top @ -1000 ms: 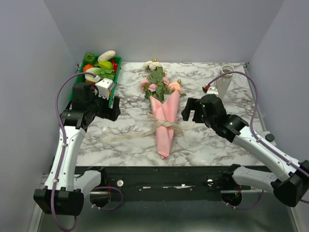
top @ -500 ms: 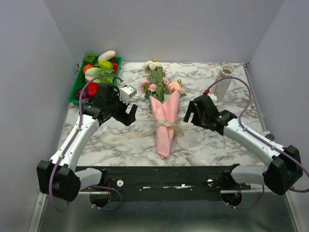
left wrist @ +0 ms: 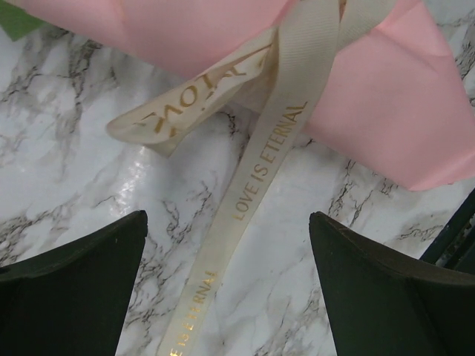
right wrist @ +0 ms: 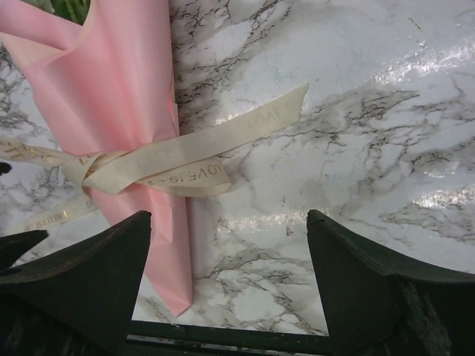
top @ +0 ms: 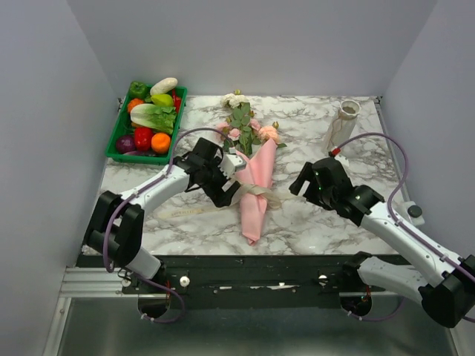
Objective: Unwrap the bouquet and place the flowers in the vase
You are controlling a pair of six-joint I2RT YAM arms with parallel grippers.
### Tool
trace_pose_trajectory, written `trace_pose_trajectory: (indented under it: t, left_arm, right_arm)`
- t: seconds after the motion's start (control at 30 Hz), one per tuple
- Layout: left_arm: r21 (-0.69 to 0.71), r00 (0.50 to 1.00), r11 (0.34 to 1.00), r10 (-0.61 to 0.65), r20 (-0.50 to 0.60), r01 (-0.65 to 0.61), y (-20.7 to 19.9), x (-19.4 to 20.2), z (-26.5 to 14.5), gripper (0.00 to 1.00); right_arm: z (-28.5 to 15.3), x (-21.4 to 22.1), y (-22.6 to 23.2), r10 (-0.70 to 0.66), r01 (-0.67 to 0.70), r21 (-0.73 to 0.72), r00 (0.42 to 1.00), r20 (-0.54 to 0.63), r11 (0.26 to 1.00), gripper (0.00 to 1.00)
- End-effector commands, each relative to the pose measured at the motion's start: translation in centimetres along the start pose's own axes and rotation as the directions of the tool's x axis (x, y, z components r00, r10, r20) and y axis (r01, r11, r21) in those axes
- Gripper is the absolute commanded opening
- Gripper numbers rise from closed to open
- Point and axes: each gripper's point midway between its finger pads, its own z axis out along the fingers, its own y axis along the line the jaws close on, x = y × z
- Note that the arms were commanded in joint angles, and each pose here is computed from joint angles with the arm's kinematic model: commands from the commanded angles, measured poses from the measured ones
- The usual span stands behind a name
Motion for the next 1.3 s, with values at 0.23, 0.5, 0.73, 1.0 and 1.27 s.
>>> trace_pose_trajectory:
  t: [0.23,0.5,0.73,1.0,1.27]
  left_arm:
    - [-0.066,0.990,0.989,0.127,-0.064,-0.131,0.7,1.5,5.4,0.98]
    - [-0.095,0.981,0.981,0.159,-0.111,-0.170,1.2,3.0,6.8,0.80]
    - [-0.114,0.979,0.977,0.169,-0.111,-0.181,0.8,2.9,6.9,0.53]
    - [-0.157,0.982,0.971,0.166,-0.094,-0.180,0.9,2.0,4.7,0.11]
    - [-0.160,0.987,0.974,0.162,0.006,-0.159,0.2,-2.0,-0.8,0.07]
  right_arm:
    - [-1.6,0.2,-2.7,0.047,-0.049,0.075,0.999,0.028,0.996,0.91]
    - [-1.6,-0.2,-2.6,0.039,-0.042,0.083,0.999,0.037,0.996,0.91]
    - [0.0,0.2,-3.6,0.020,-0.021,0.146,1.000,0.007,0.989,0.89]
    - [3.2,0.0,-2.6,0.060,-0.062,0.178,0.998,0.016,0.982,0.83]
    - [8.1,2.2,-0.4,0.119,-0.102,0.182,0.989,-0.088,0.978,0.79]
